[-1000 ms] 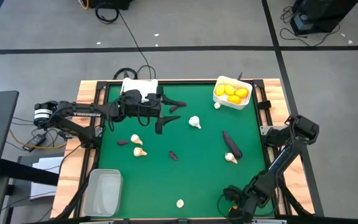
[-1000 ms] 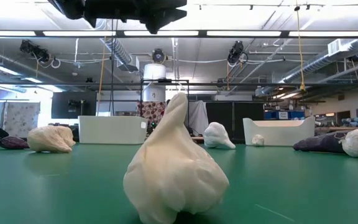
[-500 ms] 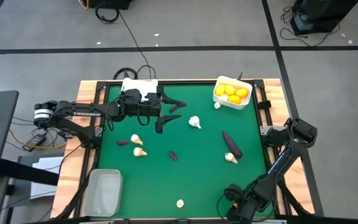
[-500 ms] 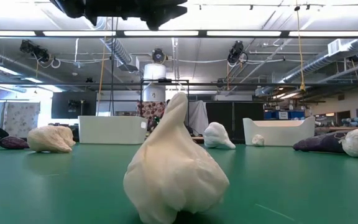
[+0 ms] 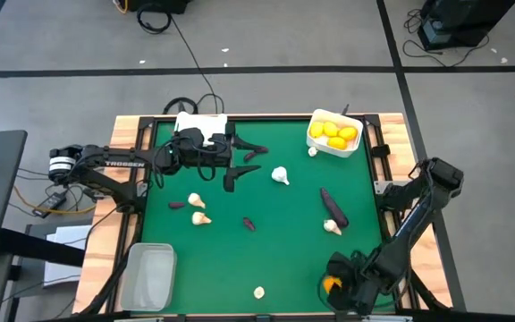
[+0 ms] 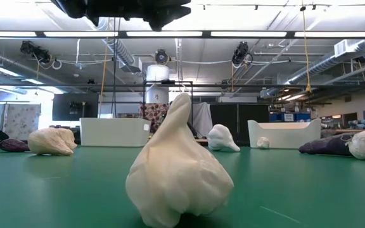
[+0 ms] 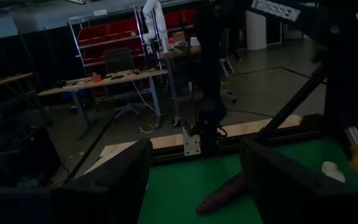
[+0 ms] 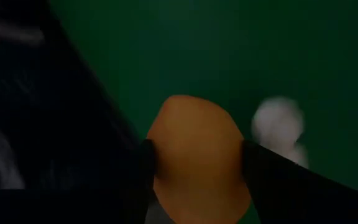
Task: Sort produce into baskets
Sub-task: Put the yellow lemon into the right white bin
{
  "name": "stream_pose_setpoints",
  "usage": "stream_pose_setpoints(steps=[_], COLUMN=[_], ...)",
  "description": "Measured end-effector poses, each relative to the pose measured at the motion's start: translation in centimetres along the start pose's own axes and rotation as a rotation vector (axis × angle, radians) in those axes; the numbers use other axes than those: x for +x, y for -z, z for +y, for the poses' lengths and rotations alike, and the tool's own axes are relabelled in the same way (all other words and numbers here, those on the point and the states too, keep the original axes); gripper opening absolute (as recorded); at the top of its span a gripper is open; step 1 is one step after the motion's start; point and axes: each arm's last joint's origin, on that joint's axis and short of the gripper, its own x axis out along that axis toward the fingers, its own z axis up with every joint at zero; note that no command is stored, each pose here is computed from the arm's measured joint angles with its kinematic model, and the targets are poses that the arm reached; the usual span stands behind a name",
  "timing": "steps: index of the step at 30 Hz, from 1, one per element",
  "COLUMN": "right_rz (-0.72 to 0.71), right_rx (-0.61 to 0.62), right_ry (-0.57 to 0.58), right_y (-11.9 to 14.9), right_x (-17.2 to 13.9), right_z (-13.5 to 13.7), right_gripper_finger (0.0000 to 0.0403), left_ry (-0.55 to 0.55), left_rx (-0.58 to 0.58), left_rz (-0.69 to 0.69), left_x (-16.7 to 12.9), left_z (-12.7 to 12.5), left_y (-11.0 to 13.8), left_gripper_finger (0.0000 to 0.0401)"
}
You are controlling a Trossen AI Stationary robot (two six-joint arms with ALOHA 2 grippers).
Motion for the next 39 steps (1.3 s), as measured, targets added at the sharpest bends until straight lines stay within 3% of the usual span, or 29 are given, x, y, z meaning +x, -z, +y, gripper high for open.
stream_pose_setpoints(steps=[3, 8, 14, 21, 25, 28, 32, 39], right_rz=[-0.214, -0.525, -0.736, -0.651, -0.579, -0.542, -0.489, -0.489], right_rx=[-0.038, -0.057, 0.053, 0.173, 0.215, 0.246, 0.293, 0.232], right_ry=[0.086, 0.362, 0.632, 0.929, 1.038, 1.07, 0.986, 0.896], right_y=[-1.7, -5.5, -11.6, -19.0, -22.4, -24.6, -27.2, -29.8], right_x=[-1.8, -3.9, -5.7, -6.6, -7.1, -7.4, -7.7, -7.9], right_z=[-1.5, -4.9, -8.5, -14.0, -17.5, -19.9, -22.5, -25.2], right_gripper_finger=[0.0234, 0.0234, 0.0234, 0.0234, 0.0234, 0.0234, 0.0234, 0.0253], left_ry=[0.002, -0.002, -0.165, -0.204, -0.195, -0.183, -0.173, -0.162], left_rx=[-0.002, -0.012, -0.013, -0.065, -0.094, -0.1, -0.109, -0.108], left_rz=[0.013, 0.075, 0.198, 0.35, 0.398, 0.441, 0.47, 0.489], left_x=[0.0, 0.0, 0.0, 0.7, 0.9, 0.8, 0.8, 0.9], left_z=[0.0, -0.1, 0.3, 0.1, -0.2, -0.6, -1.1, -1.4], left_y=[0.1, 0.7, 1.8, 4.3, 5.2, 5.5, 5.7, 6.0], left_gripper_finger=[0.0253, 0.0253, 0.0253, 0.0253, 0.0253, 0.0253, 0.0253, 0.0253])
